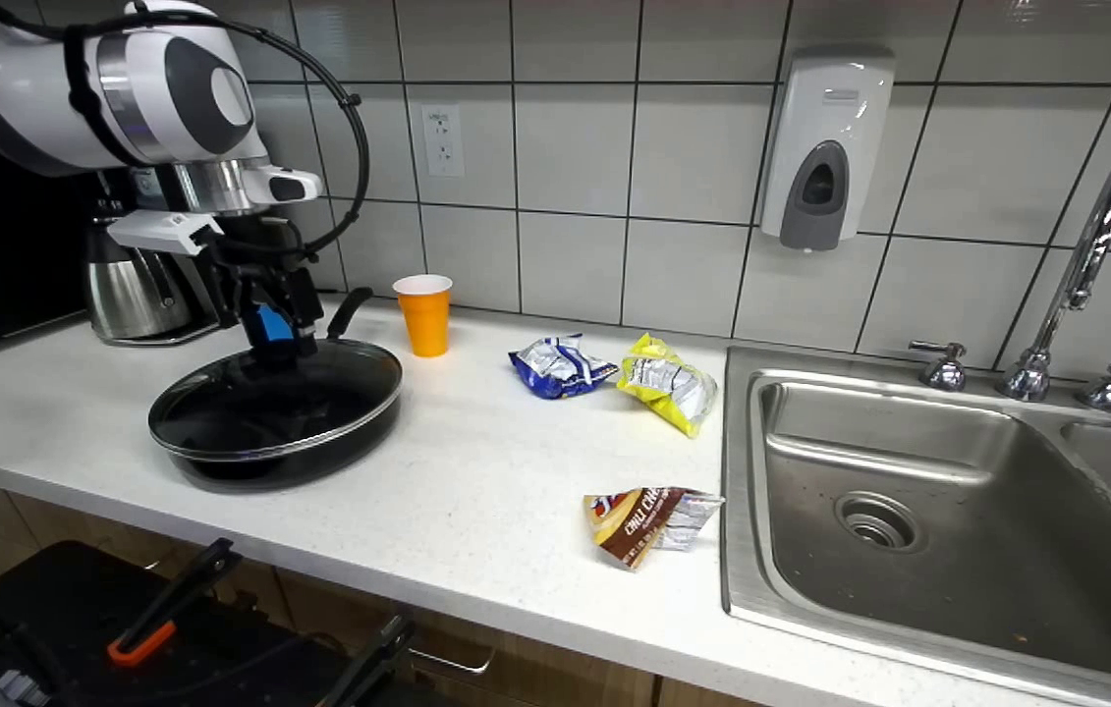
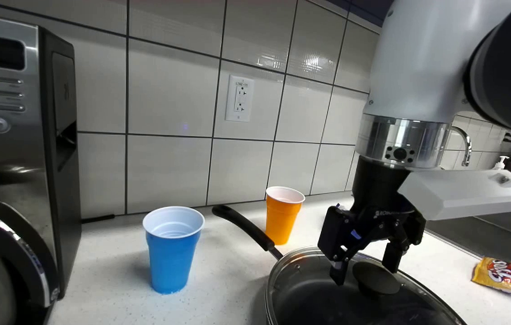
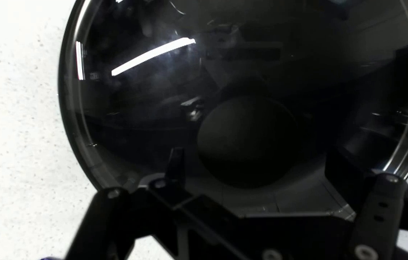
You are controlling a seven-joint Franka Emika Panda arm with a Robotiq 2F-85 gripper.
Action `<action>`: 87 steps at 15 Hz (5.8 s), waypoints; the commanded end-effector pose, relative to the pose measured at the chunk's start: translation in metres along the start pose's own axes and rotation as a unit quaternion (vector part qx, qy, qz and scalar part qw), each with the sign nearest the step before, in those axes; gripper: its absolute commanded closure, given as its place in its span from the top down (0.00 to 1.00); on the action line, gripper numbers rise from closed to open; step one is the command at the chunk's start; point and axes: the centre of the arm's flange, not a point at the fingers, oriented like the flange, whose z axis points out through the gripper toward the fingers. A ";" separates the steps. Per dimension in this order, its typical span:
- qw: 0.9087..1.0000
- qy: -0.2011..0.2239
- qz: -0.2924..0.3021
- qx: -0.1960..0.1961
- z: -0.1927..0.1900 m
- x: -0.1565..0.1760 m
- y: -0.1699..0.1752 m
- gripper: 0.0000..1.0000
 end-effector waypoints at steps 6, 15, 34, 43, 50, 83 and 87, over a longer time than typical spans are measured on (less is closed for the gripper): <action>1.000 0.016 0.011 0.023 0.007 -0.009 0.003 1.00; 0.999 0.022 0.015 0.030 0.001 -0.020 0.003 1.00; 1.000 0.027 0.004 0.007 -0.065 -0.019 0.003 0.38; 0.999 0.024 0.038 -0.004 -0.083 -0.021 0.060 0.38; 0.997 0.033 0.065 0.000 -0.077 -0.042 0.132 0.38; 0.986 0.028 0.165 -0.019 0.014 -0.033 0.301 0.38; 0.989 0.033 0.145 -0.018 0.023 -0.023 0.294 0.38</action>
